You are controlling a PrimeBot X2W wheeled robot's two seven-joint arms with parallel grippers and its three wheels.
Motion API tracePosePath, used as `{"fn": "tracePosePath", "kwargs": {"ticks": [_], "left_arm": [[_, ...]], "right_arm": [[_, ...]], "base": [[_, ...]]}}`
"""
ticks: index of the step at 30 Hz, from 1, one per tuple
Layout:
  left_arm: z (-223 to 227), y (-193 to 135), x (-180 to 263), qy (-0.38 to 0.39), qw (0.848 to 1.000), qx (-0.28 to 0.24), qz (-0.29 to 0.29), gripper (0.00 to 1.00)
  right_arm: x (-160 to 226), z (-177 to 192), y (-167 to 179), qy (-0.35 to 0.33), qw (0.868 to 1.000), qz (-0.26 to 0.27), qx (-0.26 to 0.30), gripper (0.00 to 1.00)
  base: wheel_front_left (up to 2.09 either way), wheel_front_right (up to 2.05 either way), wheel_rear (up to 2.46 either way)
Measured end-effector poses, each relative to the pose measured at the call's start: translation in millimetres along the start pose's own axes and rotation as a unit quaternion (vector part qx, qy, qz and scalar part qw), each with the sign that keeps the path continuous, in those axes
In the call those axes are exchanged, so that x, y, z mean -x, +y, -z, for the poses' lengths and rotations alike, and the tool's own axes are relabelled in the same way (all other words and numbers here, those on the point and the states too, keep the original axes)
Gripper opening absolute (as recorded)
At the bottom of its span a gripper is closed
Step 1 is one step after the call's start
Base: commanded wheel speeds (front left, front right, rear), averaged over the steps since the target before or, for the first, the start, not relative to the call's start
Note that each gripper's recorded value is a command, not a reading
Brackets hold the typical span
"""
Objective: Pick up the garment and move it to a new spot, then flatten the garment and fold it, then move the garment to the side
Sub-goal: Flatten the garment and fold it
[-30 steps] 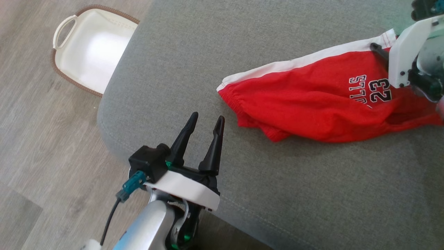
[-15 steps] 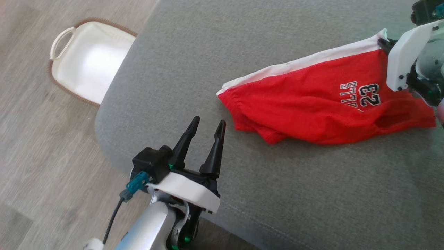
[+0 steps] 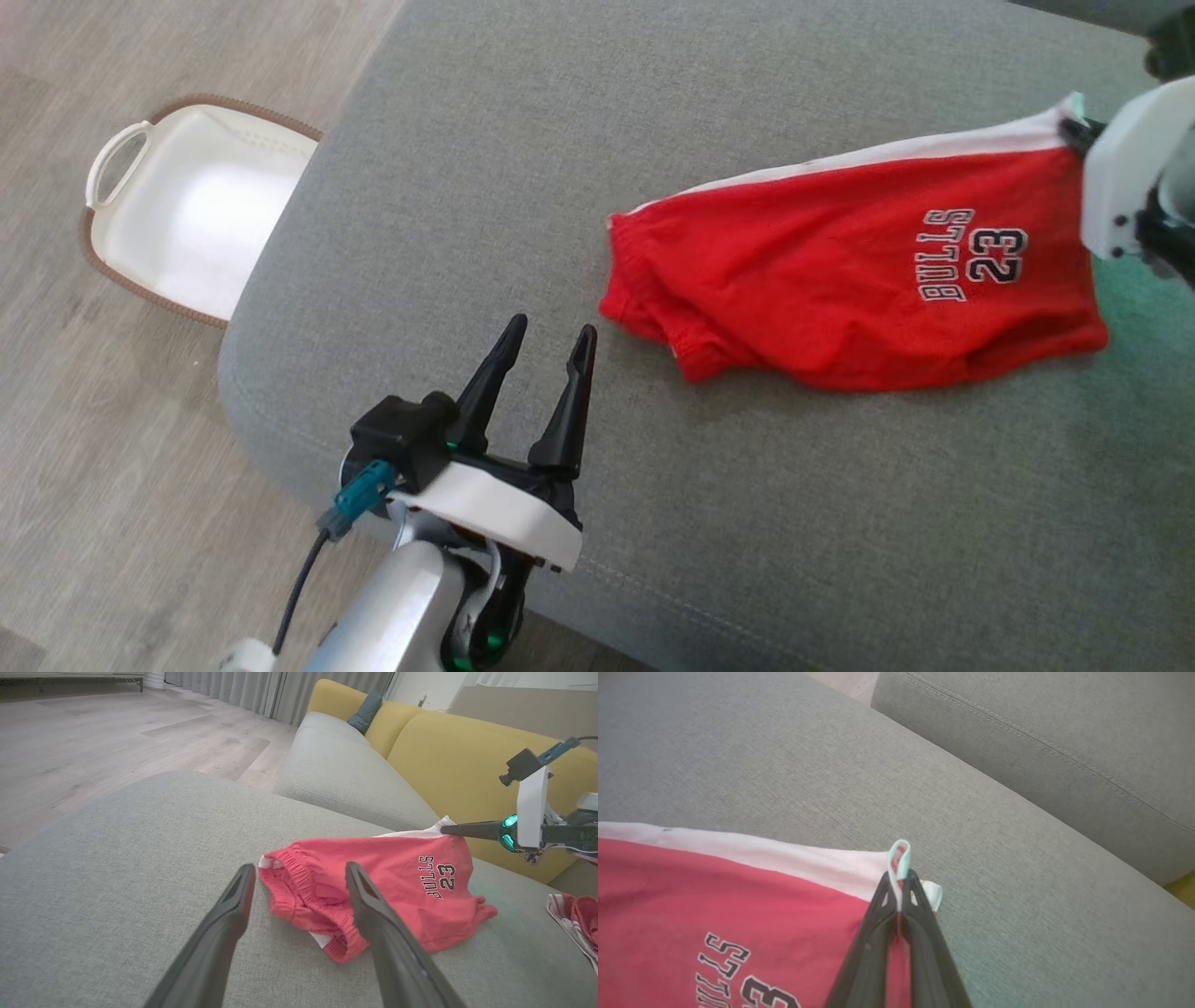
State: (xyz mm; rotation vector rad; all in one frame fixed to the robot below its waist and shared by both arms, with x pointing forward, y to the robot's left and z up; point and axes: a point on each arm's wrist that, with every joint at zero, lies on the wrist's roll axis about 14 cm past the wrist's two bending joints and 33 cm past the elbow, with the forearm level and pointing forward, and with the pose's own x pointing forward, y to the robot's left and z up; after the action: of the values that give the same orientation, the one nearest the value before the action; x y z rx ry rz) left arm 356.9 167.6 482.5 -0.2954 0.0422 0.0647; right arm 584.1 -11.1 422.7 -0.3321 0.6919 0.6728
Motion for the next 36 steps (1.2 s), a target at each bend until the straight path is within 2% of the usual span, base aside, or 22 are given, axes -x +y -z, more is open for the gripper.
{"fn": "tracePosePath", "kwargs": {"ticks": [6, 15, 16, 17, 23, 30, 36], "left_arm": [[-2, 1, 2, -0.002, 1.000, 0.000, -0.002, 1.00], [5, 7, 7, 0.008, 1.000, 0.002, -0.011, 1.00], [6, 7, 7, 0.009, 1.000, 0.002, -0.012, 1.00], [7, 7, 7, 0.010, 1.000, 0.002, -0.013, 1.00], [9, 6, 6, 0.013, 1.000, -0.005, -0.008, 1.00], [-9, 8, 2, -0.018, 1.000, -0.022, -0.001, 1.00], [-36, 10, -4, -0.061, 0.998, -0.026, 0.005, 1.00]], "right_arm": [[3, 15, -15, 0.031, 0.999, 0.023, 0.014, 0.00], [-4, 24, -18, 0.042, 0.999, 0.028, 0.021, 0.00], [-5, 26, -19, 0.043, 0.998, 0.029, 0.021, 0.82], [-6, 28, -20, 0.045, 0.998, 0.030, 0.020, 1.00], [-4, 37, -16, 0.053, 0.998, 0.036, 0.009, 1.00], [23, -9, 13, -0.076, 0.997, 0.018, 0.006, 1.00], [67, -32, 15, -0.194, 0.980, 0.032, -0.030, 1.00]], "base": [[0.00, 0.00, 0.00], [0.00, 0.00, 0.00], [0.00, 0.00, 0.00], [0.00, 0.00, 0.00], [0.00, 0.00, 0.00], [0.00, 0.00, 0.00], [0.00, 0.00, 0.00]]}}
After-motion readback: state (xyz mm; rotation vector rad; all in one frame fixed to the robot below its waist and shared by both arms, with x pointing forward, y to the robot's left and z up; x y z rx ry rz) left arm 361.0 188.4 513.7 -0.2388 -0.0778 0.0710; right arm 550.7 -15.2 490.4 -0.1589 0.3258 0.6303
